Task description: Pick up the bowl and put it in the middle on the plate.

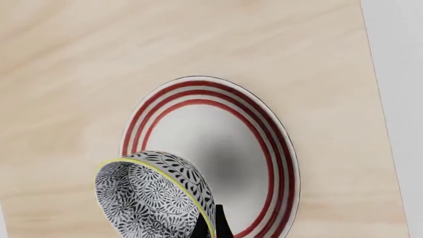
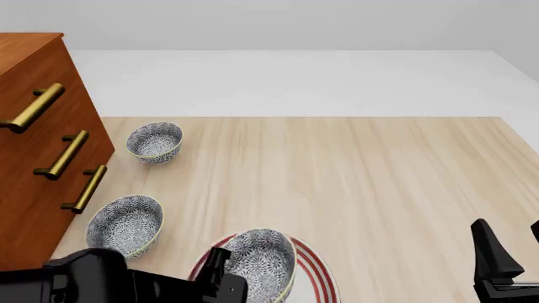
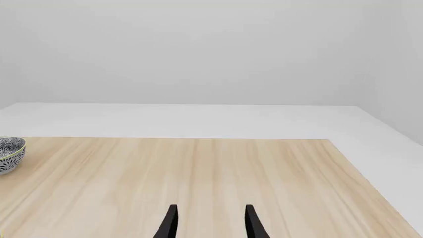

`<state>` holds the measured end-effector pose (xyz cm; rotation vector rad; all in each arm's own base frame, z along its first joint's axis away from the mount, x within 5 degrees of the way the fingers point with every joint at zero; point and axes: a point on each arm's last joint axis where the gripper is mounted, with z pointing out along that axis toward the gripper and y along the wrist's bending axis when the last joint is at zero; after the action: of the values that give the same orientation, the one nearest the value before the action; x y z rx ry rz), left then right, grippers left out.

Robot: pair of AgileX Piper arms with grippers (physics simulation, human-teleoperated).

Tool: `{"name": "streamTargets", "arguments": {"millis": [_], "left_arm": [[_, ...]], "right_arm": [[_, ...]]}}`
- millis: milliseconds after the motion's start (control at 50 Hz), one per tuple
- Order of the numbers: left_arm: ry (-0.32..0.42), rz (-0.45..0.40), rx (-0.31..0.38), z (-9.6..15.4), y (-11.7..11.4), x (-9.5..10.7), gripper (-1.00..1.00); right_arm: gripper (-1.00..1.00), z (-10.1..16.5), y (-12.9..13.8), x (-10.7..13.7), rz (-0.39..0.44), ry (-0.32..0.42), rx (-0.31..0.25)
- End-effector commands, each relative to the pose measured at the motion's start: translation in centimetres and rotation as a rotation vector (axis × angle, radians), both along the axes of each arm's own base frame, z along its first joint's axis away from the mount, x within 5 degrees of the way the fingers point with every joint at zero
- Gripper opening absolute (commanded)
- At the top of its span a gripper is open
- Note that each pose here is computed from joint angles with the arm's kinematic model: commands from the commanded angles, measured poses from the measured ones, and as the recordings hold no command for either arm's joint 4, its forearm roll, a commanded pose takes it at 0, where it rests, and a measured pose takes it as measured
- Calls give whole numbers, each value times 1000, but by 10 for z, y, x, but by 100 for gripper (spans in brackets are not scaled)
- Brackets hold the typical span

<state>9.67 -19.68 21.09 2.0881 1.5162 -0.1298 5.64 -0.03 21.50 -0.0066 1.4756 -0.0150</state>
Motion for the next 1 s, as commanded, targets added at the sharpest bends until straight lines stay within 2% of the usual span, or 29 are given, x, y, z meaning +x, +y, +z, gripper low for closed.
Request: {"name": "streamTargets", "arguments": {"millis": [20,520,600,740,1000], "left_arm": [[21,-15,30,-15,-2,-6,-100],[52,-27,92,-42,-1,-11,-100],[57,-28,95,-42,-1,-12,-100],[40,-17,96,-41,12,-8,-100],[37,-31,92,-39,8,-9,-100]], "right_arm": [[100,0,0,0,0,0,0],[100,0,0,0,0,0,0],[100,0,0,0,0,0,0],[100,0,0,0,0,0,0],[100,0,0,0,0,0,0]]}}
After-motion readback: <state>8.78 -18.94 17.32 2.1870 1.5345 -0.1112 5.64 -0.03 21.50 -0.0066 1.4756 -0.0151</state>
